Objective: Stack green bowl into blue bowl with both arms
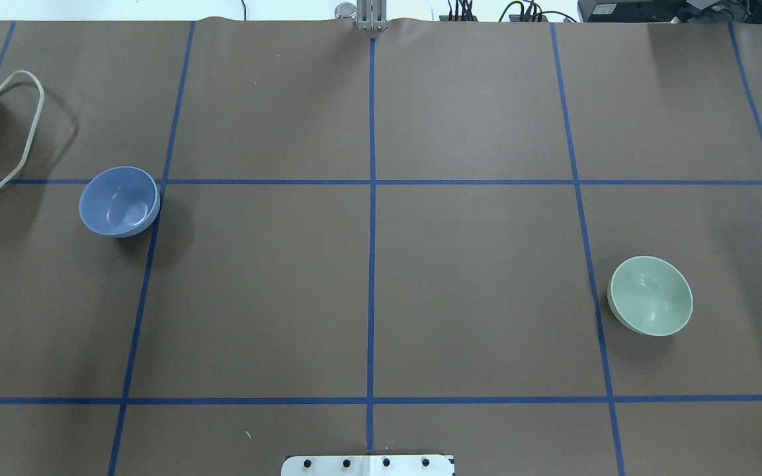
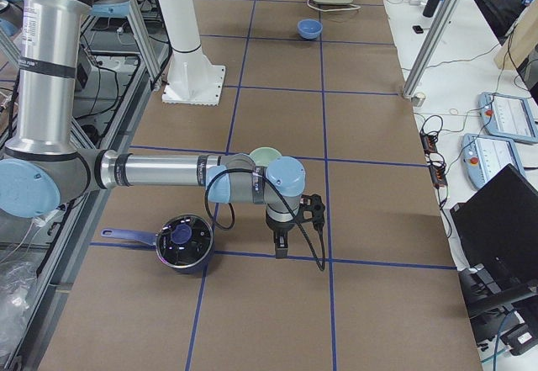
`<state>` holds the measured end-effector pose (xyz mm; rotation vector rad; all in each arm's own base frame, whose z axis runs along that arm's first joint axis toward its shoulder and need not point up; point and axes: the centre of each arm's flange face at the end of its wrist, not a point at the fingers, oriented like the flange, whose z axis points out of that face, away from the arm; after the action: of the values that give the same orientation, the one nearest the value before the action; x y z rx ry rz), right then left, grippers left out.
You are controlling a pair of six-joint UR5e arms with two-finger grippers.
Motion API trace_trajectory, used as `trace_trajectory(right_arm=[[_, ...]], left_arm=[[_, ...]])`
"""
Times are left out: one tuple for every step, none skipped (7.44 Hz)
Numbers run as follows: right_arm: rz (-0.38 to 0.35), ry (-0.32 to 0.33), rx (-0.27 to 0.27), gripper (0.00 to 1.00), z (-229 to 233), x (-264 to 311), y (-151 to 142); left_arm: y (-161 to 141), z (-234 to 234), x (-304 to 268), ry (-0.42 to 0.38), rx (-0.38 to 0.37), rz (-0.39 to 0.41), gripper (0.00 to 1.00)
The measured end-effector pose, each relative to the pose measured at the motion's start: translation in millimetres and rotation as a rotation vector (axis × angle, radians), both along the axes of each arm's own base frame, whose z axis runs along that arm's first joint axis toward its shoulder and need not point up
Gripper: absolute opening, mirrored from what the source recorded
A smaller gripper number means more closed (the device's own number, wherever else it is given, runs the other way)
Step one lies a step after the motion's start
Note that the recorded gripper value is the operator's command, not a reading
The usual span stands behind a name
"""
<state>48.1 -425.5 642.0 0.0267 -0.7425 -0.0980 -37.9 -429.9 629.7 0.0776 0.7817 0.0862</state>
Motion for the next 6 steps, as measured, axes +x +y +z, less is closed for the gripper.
trace_trajectory(right_arm=[[0.0,0.0,0.001,1.0,-0.3,0.0,-0.3],[0.0,0.0,0.002,1.0,-0.8,0.0,-0.7],[0.0,0.0,0.003,1.0,-1.6,-0.1,-1.4],[0.001,-0.001,0.012,1.0,-4.5,-0.2,-4.1],[0.002,-0.002,0.054,1.0,-11.2,-0.4,-10.9],[0.005,-0.004,0.126,1.0,-17.0,-0.7,-18.1]], left_arm=[[-1.0,-2.7,0.0,-0.001,0.005,0.0,0.99],[-2.0,-7.4,-0.1,-0.002,0.016,-0.001,0.99],[-3.2,-12.8,-0.1,-0.002,0.03,-0.001,0.99],[-5.4,-17.5,0.0,-0.001,0.051,-0.001,0.99],[-10.3,-24.2,0.3,0.002,0.087,-0.004,0.99],[-16.9,-33.3,0.8,0.006,0.133,-0.007,0.99]])
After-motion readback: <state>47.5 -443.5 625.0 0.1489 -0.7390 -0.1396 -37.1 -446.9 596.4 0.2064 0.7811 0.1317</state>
